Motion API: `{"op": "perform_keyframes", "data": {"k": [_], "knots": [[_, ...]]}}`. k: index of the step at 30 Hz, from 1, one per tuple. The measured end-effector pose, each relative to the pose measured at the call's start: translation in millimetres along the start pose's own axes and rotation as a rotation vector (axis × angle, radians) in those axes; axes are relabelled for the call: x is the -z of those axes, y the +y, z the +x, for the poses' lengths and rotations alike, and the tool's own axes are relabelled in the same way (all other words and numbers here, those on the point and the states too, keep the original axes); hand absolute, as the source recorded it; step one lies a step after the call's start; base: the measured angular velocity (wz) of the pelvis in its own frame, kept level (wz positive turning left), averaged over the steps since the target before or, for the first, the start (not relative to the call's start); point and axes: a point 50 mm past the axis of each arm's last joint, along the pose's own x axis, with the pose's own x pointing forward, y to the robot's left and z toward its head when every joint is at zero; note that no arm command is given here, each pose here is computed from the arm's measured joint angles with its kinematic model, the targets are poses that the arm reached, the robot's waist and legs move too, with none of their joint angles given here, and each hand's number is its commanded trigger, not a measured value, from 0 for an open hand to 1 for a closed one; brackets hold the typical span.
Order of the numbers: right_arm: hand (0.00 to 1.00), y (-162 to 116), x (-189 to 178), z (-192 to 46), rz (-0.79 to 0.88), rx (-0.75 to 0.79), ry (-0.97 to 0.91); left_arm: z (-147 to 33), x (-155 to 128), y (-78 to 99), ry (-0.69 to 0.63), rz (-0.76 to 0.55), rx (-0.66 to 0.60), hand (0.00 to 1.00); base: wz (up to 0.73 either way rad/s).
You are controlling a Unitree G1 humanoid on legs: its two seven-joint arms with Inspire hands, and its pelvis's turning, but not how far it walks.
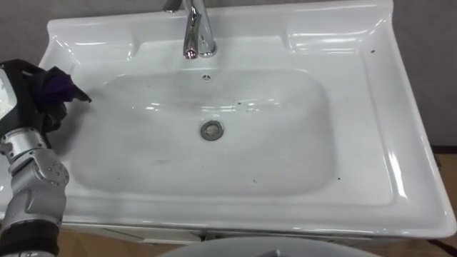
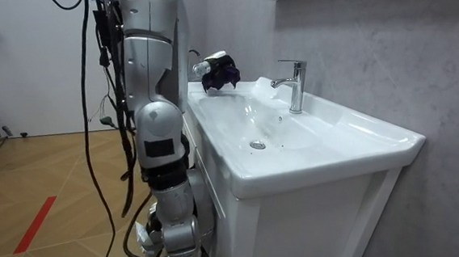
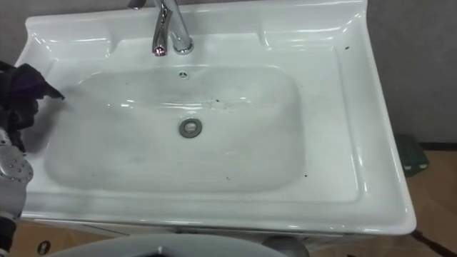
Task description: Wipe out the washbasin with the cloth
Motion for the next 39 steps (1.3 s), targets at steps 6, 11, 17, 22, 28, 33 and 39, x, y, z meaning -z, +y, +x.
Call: {"op": "perform_keyframes", "data": {"k": [6, 11, 17, 22, 28, 33, 39], "knots": [[0.0, 0.2, -0.9, 0.1, 0.006, 0.0, -0.003, -1.5, 0.9, -1.5, 0.012, 0.0, 0.005, 1.0, 0.0], [0.0, 0.3, -1.0, 0.1, 0.005, 0.0, -0.004, -4.0, -0.2, -4.4, 0.018, -0.008, 0.013, 0.0, 0.0], [0.0, 0.3, -1.0, 0.1, 0.006, -0.001, -0.003, -4.4, 1.7, -4.4, 0.032, 0.001, 0.014, 0.0, 0.0], [0.0, 0.5, -1.6, 0.1, 0.007, -0.001, -0.005, -5.5, 1.7, -5.8, 0.04, -0.002, 0.017, 0.0, 0.0], [0.0, 0.5, -1.5, 0.1, 0.007, -0.001, -0.005, -6.4, 1.1, -7.0, 0.042, -0.006, 0.02, 0.0, 0.0], [0.0, 0.6, -1.4, 0.2, 0.007, -0.001, -0.005, -6.4, 1.1, -7.0, 0.042, -0.006, 0.02, 0.0, 0.0], [0.0, 0.8, -1.5, 0.2, 0.007, -0.001, -0.005, -6.4, 1.0, -7.0, 0.042, -0.007, 0.02, 0.0, 0.0]]}}
